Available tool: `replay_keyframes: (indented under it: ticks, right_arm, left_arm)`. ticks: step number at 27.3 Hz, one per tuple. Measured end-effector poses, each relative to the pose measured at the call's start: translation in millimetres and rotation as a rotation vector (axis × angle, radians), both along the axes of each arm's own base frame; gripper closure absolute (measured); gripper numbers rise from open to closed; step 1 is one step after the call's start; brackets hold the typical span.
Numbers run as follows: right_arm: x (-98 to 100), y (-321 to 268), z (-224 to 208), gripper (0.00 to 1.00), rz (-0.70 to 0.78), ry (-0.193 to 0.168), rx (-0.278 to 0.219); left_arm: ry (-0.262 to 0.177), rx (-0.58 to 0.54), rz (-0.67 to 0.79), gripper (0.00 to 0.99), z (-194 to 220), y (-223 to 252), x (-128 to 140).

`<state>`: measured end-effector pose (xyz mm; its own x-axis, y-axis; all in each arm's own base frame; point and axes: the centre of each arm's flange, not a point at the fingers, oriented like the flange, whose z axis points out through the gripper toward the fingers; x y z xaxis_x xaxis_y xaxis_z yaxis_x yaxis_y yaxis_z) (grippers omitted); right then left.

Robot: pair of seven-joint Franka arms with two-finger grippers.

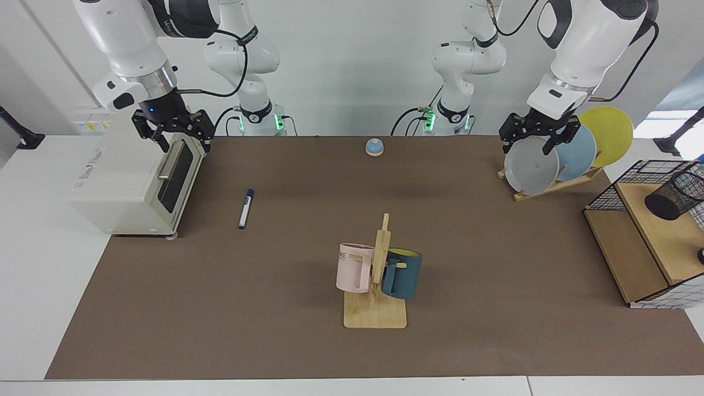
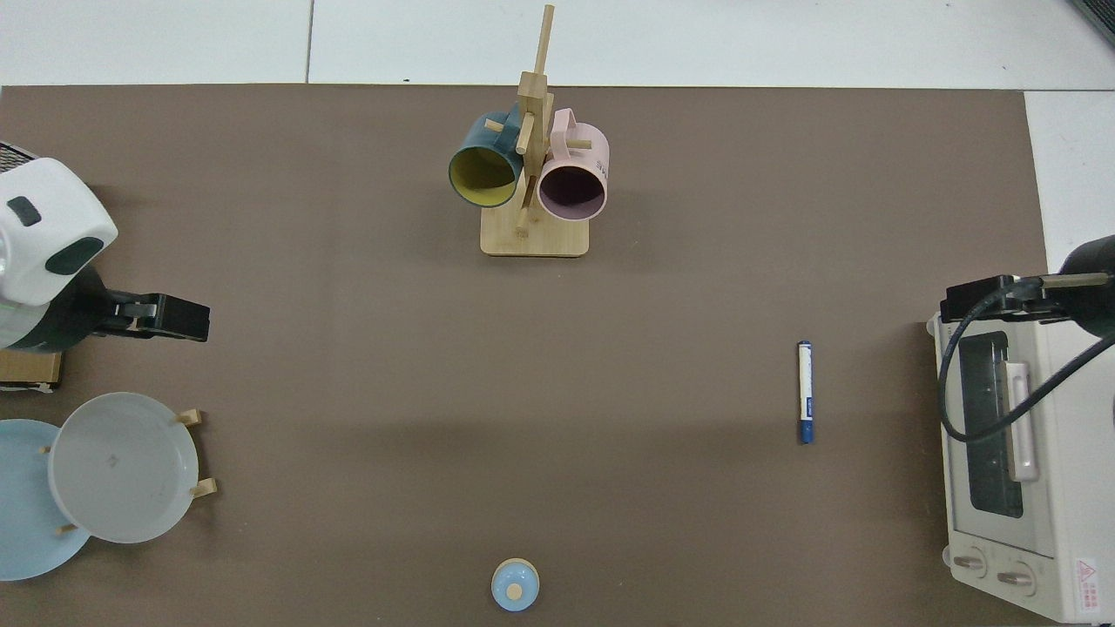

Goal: Put markers into pen holder

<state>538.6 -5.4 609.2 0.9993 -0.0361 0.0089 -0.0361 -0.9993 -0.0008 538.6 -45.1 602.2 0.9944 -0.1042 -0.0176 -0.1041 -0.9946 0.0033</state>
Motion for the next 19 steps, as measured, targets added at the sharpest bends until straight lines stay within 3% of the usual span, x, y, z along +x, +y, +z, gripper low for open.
replay_keyframes:
  ticks: [4,8,16,19]
  right_arm:
    - [-0.7,3,-5,0.0,0.004,0.01,0.0]
    - [-2.6,4,-34,0.0,0.006,0.044,0.0]
    - [-3.8,22,-121,0.0,0.006,0.012,-0.001]
    - [-5.6,30,-149,0.0,-0.02,-0.016,0.001]
  left_arm:
    - [0.0,-0.001,0.0,0.0,0,0,0]
    - [0.0,-0.001,0.0,0.0,0,0,0]
    - [0.001,-0.002,0.0,0.0,0,0,0]
    - [0.001,-0.003,0.0,0.0,0,-1,0]
